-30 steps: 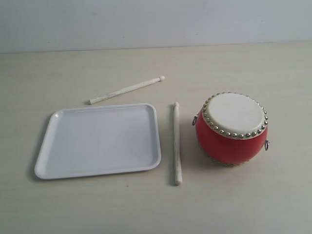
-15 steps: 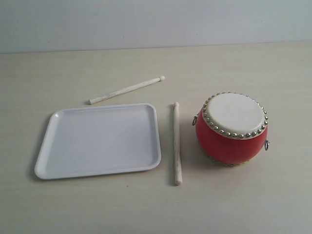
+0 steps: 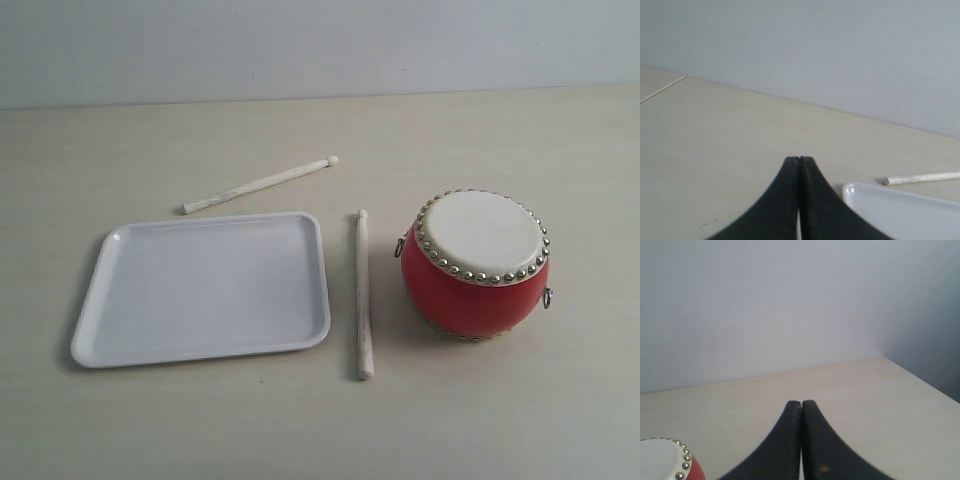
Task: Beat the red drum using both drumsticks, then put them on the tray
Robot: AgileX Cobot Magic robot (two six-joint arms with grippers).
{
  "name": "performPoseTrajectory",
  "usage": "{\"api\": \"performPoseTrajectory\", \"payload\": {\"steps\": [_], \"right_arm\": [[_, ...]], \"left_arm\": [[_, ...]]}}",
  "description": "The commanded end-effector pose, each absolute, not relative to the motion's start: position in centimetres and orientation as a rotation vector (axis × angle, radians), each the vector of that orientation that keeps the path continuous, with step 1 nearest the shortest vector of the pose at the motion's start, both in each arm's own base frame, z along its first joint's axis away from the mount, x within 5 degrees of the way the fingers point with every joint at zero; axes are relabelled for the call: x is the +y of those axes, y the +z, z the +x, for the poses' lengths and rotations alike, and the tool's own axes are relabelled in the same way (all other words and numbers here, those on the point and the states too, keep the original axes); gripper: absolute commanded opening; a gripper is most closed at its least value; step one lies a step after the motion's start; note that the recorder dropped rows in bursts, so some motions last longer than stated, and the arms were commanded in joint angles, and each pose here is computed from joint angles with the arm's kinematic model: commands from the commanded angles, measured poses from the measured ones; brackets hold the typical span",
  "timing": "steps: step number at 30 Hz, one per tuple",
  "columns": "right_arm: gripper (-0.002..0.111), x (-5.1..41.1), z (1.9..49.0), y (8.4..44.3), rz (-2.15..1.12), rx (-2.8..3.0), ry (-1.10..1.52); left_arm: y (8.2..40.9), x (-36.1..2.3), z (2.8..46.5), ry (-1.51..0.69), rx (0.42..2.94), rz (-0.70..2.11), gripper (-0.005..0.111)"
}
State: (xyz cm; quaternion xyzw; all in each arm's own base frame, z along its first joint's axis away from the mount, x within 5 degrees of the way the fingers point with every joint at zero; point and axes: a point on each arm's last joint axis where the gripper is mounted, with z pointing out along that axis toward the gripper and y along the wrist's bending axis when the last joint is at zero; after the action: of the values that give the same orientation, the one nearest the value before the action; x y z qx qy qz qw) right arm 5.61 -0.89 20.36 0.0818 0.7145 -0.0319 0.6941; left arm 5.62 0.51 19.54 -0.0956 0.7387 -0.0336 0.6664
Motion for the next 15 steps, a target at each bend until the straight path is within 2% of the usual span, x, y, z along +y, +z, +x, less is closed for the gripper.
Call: {"api": "performPoseTrajectory", "payload": {"steps": [1, 9, 15], "right_arm": [[0.000, -0.88, 5.58, 20.31, 0.178, 1.585, -0.073], [0.000, -0.88, 5.58, 20.31, 0.178, 1.585, -0.073], [0.000, -0.88, 5.58, 20.31, 0.178, 1.585, -0.073]], "left_arm": [[19.61, 0.52, 5.58, -0.077, 1.658, -0.218, 0.000], [19.61, 0.48, 5.58, -0.081, 1.659, -0.210, 0.000], [19.61, -0.26, 5.60, -0.181, 1.671, -0.100, 0.000]]}}
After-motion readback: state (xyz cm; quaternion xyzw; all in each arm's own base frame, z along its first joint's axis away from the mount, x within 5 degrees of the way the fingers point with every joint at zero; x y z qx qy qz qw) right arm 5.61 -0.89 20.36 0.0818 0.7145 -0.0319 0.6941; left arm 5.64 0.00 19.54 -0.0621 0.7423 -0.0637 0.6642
